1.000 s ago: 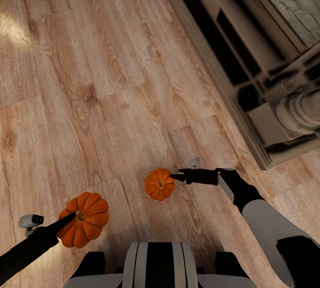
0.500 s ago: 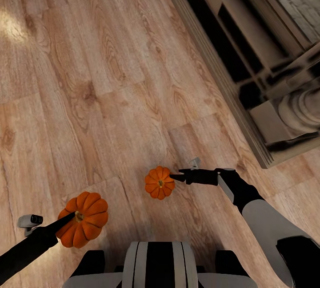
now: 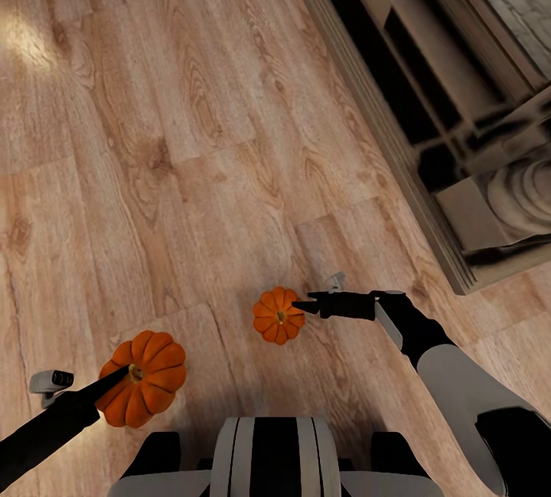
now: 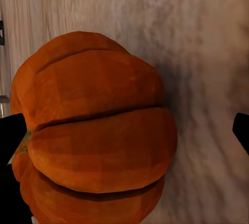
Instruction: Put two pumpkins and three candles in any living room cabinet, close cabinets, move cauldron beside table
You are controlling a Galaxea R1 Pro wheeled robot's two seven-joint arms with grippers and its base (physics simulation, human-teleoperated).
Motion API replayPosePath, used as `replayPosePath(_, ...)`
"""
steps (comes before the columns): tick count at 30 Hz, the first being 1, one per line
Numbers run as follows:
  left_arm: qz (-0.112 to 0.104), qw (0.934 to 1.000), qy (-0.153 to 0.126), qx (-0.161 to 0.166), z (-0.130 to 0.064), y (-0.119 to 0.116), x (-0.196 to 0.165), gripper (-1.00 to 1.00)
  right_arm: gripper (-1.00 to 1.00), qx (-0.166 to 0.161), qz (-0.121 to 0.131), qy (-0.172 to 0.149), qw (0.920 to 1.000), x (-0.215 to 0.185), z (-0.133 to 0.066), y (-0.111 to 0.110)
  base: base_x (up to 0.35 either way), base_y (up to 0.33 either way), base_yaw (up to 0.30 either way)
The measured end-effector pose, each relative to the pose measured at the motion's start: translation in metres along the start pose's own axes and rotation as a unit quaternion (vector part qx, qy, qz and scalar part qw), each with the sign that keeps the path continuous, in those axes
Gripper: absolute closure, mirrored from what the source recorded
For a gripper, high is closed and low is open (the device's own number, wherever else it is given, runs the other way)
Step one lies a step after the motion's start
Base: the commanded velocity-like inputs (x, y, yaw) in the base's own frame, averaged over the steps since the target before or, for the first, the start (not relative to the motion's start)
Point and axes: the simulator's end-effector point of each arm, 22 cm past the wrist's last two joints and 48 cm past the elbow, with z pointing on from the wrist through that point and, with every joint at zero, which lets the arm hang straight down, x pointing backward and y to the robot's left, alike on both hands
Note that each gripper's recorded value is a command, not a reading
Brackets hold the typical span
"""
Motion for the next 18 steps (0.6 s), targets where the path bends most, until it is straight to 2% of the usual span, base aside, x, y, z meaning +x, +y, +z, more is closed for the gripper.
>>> replayPosePath(7, 0.000, 1.0000, 0.001, 0.001, -0.0006, -0.0008, -0.0005, 1.00, -1.00, -0.001, 0.002, 0.002, 1.0000, 0.0020, 0.0002, 0.0003, 0.000, 0.000, 0.002)
replayPosePath(12, 0.000, 1.0000, 0.001, 0.002, -0.0009, -0.0015, -0.0009, 1.00, -1.00, -0.002, 0.018, 0.014, 0.9997, 0.0078, 0.0002, 0.0006, 0.000, 0.000, 0.000)
replayPosePath(18, 0.001, 1.0000, 0.002, 0.002, -0.0011, -0.0018, -0.0011, 1.00, -1.00, -0.003, 0.022, 0.017, 0.9996, 0.0094, 0.0001, 0.0007, 0.000, 0.000, 0.015)
